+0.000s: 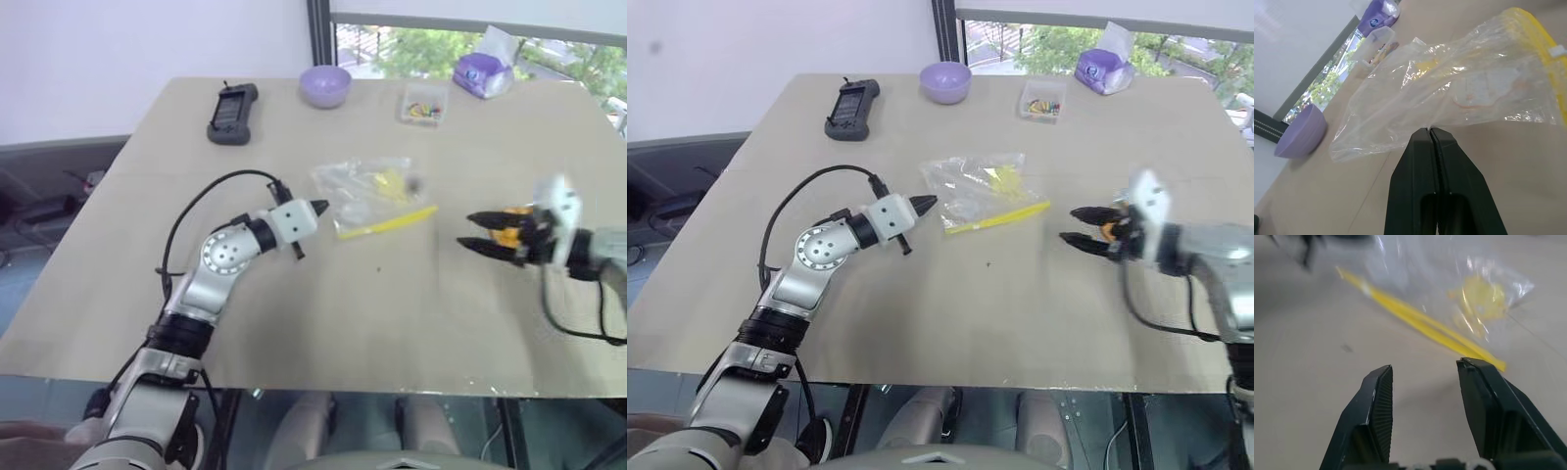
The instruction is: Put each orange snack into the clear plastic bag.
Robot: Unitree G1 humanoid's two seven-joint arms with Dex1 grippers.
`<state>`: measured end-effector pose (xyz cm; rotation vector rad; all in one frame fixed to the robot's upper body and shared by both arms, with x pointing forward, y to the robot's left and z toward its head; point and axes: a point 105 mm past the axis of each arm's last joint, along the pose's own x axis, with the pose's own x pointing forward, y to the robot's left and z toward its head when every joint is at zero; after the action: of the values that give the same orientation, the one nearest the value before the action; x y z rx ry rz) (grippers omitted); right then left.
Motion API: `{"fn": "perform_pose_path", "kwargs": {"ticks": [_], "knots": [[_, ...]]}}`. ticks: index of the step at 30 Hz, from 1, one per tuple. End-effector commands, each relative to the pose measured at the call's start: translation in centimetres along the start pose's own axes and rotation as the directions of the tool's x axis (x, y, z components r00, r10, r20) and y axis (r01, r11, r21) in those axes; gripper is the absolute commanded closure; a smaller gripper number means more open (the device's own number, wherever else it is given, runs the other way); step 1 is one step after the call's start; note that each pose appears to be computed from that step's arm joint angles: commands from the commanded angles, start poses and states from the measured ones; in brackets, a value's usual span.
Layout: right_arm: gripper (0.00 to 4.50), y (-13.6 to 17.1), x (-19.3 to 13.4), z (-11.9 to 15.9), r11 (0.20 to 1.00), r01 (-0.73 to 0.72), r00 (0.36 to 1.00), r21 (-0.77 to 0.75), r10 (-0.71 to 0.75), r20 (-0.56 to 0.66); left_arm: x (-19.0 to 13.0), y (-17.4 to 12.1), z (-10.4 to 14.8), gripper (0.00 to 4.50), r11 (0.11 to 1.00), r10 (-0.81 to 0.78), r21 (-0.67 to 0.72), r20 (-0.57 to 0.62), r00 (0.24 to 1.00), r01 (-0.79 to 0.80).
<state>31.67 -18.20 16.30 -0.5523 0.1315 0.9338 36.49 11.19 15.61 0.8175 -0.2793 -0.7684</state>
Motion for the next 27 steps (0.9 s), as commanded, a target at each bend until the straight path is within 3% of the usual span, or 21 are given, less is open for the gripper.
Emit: {"fn": "perform_pose_path", "kwargs": {"ticks": [1, 7, 19, 22, 25, 27], "knots": [[2.24, -0.9, 2.2, 1.1, 0.978, 0.080, 0.997, -0.194, -0.074, 0.034, 0.0, 1.0, 1.5, 4.45, 0.999, 0.033, -0.004, 0.037, 0.999, -0.033], [2.24, -1.6, 5.9, -0.2, 0.912, 0.123, 0.990, -0.391, -0.141, -0.017, 0.3, 0.9, 2.9, 4.45, 0.999, 0.039, -0.038, 0.065, 0.997, -0.037], [2.24, -4.0, 9.8, 0.0, 0.811, 0.249, 0.959, -0.530, -0.282, 0.021, 0.4, 0.7, 4.0, 4.45, 0.998, 0.038, -0.059, 0.085, 0.996, -0.033], [3.00, -4.2, 9.9, 0.5, 0.810, 0.276, 0.956, -0.518, -0.288, 0.059, 0.3, 0.7, 3.9, 4.50, 0.998, 0.039, -0.061, 0.080, 0.996, -0.034], [4.42, -4.3, 9.9, 0.9, 0.810, 0.285, 0.955, -0.512, -0.286, 0.079, 0.2, 0.7, 3.8, 4.50, 0.997, 0.043, -0.063, 0.077, 0.996, -0.038], [4.47, -4.2, 9.8, 1.1, 0.810, 0.283, 0.956, -0.514, -0.278, 0.088, 0.2, 0.7, 3.8, 4.50, 0.997, 0.047, -0.066, 0.078, 0.996, -0.042]]}}
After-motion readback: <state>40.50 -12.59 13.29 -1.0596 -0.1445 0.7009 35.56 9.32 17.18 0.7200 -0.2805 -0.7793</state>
